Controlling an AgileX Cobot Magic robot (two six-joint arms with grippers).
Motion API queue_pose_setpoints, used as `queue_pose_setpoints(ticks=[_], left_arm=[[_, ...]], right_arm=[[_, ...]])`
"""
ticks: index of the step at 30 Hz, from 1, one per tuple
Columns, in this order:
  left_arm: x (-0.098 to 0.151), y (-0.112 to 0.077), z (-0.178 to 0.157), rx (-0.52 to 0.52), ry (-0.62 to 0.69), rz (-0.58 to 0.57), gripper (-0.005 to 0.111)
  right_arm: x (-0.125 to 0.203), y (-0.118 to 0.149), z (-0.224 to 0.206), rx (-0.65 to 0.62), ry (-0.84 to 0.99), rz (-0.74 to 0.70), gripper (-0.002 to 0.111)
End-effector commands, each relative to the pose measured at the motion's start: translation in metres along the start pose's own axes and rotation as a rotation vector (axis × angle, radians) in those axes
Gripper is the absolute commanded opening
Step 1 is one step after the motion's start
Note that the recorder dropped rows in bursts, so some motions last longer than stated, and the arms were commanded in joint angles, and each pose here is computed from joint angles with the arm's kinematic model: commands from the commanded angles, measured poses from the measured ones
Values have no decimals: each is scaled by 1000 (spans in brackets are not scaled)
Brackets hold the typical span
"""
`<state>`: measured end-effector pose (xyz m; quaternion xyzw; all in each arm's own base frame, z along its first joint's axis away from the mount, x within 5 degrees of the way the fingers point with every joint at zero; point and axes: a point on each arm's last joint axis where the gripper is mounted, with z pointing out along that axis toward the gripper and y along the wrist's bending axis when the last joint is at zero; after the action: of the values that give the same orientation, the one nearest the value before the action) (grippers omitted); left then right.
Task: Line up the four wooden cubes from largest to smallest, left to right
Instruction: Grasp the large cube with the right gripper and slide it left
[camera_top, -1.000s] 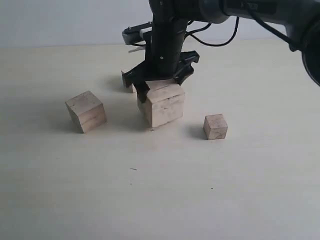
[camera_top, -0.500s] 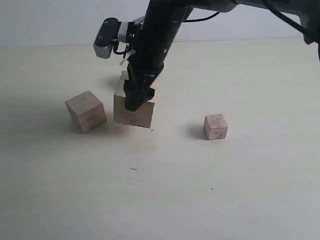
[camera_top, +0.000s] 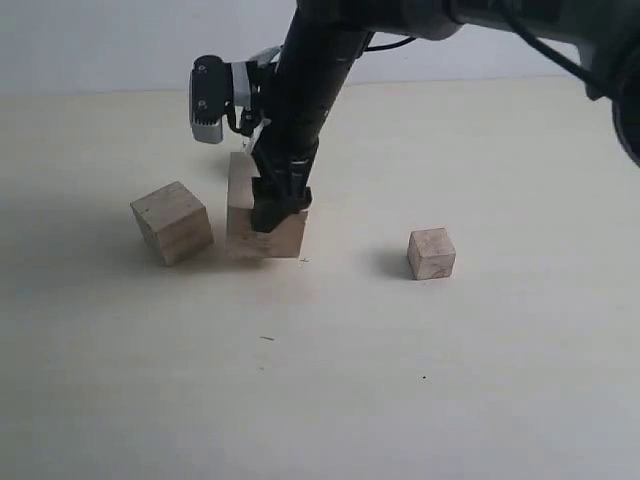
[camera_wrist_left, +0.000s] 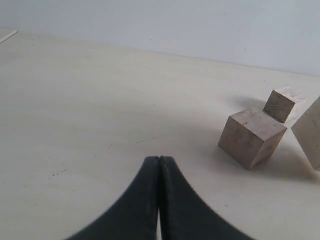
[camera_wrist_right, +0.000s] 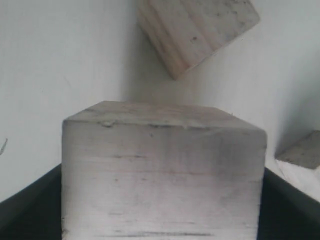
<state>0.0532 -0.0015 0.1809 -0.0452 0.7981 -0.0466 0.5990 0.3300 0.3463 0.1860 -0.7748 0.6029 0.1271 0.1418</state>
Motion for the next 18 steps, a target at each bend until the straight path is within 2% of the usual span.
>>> queue_pose_setpoints(ticks=[1,12,18], left_arm=[[0,0,0,7,-9,-4,0],[0,0,0,7,-9,-4,0],[0,0,0,7,-9,-4,0]], right_arm=[[-15,6,17,10,-12,-31,0],[-26,11,44,32,14,32,0],[-33,12,51,27,9,19,0]])
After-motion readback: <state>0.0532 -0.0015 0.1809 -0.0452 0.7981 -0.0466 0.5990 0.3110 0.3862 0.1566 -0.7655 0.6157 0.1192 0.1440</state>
